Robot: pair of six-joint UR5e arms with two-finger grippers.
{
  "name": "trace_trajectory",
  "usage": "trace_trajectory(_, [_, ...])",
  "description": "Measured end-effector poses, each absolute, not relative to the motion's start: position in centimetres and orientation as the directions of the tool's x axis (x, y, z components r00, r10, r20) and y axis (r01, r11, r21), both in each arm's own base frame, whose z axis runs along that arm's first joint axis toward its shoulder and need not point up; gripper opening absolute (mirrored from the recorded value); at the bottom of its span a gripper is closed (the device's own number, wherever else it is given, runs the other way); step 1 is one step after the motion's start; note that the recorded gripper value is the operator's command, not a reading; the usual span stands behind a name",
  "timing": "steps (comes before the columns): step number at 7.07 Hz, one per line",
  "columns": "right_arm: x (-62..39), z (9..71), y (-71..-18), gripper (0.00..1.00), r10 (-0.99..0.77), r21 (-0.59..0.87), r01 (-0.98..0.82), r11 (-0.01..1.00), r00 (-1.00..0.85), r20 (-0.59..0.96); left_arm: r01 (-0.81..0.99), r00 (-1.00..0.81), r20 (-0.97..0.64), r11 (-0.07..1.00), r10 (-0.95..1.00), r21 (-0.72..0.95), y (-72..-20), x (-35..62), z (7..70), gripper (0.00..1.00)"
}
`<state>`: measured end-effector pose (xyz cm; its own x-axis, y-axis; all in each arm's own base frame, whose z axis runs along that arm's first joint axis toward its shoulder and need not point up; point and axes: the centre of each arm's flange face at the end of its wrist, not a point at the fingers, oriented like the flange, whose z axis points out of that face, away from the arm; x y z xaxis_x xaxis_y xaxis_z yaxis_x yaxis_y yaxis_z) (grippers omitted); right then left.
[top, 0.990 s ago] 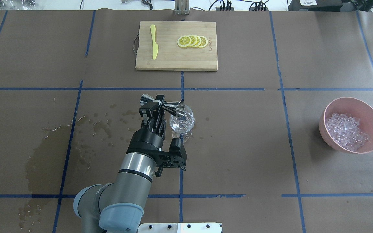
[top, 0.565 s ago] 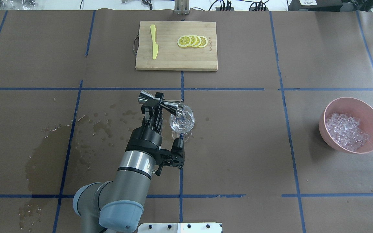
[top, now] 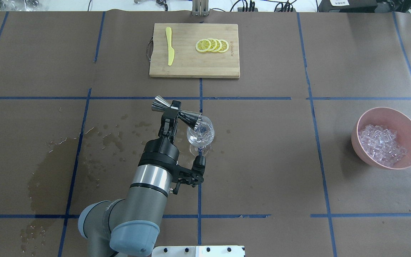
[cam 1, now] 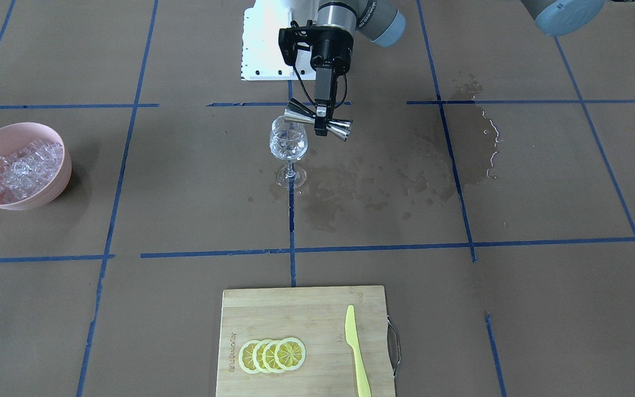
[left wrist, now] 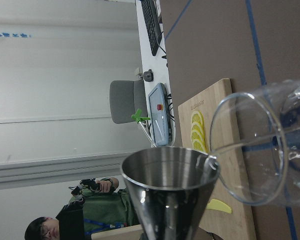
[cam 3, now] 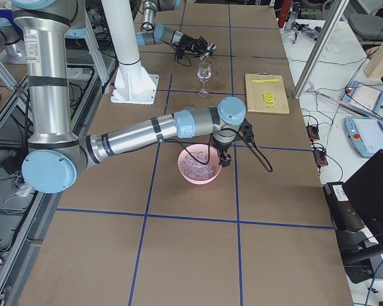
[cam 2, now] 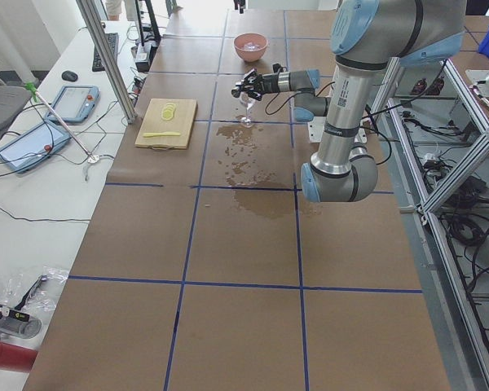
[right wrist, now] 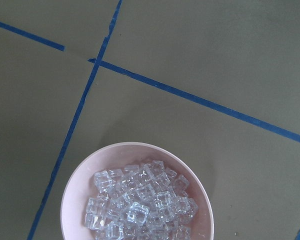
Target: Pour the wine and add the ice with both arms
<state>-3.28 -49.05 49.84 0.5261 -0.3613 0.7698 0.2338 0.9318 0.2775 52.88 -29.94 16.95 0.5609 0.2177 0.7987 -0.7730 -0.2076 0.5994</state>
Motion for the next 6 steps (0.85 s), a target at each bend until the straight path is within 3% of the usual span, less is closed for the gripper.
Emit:
trace_trajectory(3, [-3.3, 50.2, -48.9, 1.0, -0.356, 0.271, 0.234, 0.934, 0.527, 0.771, -0.742, 0.605, 0.767, -0.197, 0.215, 0.64, -30.3, 51.8, 16.7, 0.0])
trace_trajectory(6, [-3.2, 50.4, -49.0, 1.0, -0.354, 0.268, 0.235, 0.934, 0.536, 0.766, -0.506, 0.822, 0.519, -0.116, 0.234, 0.855, -31.6, 49.5, 20.3, 0.0])
